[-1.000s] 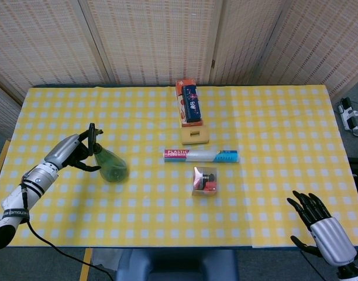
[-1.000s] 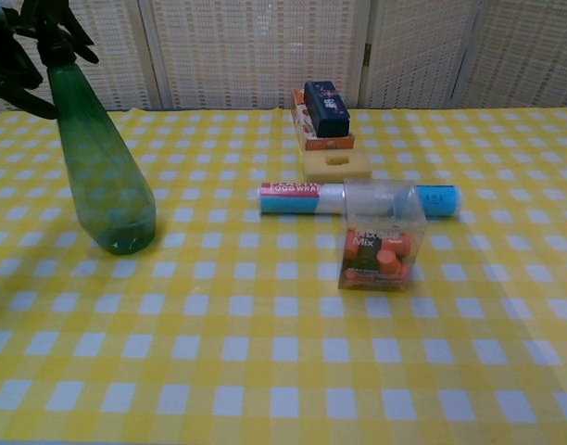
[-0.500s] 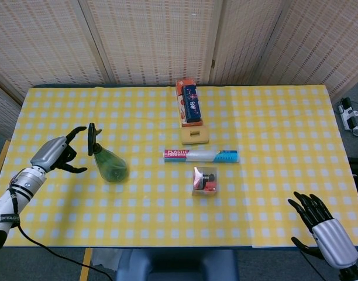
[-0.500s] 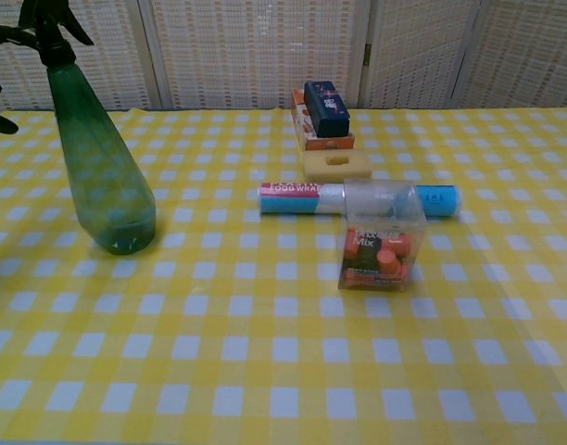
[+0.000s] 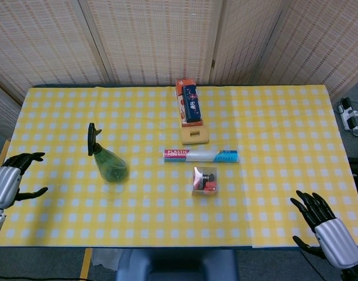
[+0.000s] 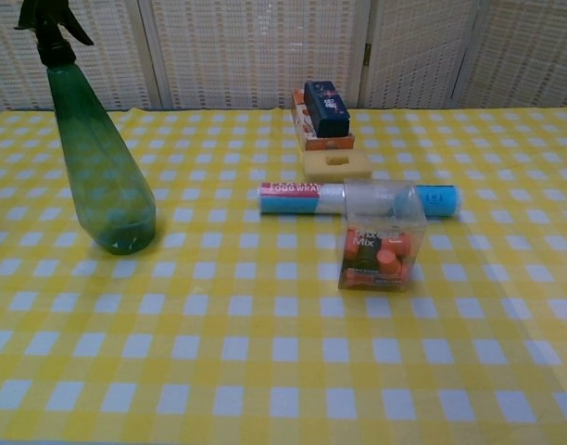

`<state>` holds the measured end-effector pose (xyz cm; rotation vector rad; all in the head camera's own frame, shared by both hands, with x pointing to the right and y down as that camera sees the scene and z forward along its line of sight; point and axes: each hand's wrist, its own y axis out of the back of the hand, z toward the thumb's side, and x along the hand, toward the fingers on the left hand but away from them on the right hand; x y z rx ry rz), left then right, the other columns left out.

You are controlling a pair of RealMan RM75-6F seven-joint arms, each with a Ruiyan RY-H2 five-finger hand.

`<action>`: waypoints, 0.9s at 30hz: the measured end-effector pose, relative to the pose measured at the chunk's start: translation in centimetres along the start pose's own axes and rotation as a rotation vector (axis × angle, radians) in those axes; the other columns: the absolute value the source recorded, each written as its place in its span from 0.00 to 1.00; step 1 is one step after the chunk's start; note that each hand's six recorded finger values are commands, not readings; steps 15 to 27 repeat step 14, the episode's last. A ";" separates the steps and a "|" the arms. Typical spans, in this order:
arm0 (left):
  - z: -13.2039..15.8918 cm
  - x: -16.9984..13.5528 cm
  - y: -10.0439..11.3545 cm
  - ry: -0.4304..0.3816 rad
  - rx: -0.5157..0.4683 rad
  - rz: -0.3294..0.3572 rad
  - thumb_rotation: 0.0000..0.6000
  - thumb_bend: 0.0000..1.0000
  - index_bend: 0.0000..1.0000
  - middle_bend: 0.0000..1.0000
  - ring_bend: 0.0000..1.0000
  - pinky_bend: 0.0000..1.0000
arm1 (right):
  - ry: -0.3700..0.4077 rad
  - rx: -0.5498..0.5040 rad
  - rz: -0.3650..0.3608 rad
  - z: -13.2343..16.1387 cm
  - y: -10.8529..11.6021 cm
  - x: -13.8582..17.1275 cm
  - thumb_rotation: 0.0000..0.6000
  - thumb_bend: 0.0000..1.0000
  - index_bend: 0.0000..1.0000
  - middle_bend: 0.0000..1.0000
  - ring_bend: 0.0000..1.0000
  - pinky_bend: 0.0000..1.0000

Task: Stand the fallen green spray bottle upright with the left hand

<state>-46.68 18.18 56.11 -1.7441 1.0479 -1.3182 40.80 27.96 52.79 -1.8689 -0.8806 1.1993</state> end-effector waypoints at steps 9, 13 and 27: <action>0.8 -8.1 -4.3 0.008 0.117 -0.048 1.00 0.12 0.15 0.00 0.00 0.00 | 0.010 0.007 -0.007 0.3 0.1 -0.1 1.00 0.26 0.00 0.00 0.00 0.00; 0.7 -8.3 -4.8 0.023 0.162 -0.070 1.00 0.12 0.15 0.00 0.00 0.00 | 0.013 0.014 -0.006 0.5 -0.1 0.0 1.00 0.26 0.00 0.00 0.00 0.00; 0.8 -8.4 -4.8 0.021 0.166 -0.065 1.00 0.12 0.15 0.00 0.00 0.00 | 0.012 0.014 -0.006 0.5 -0.1 -0.1 1.00 0.26 0.00 0.00 0.00 0.00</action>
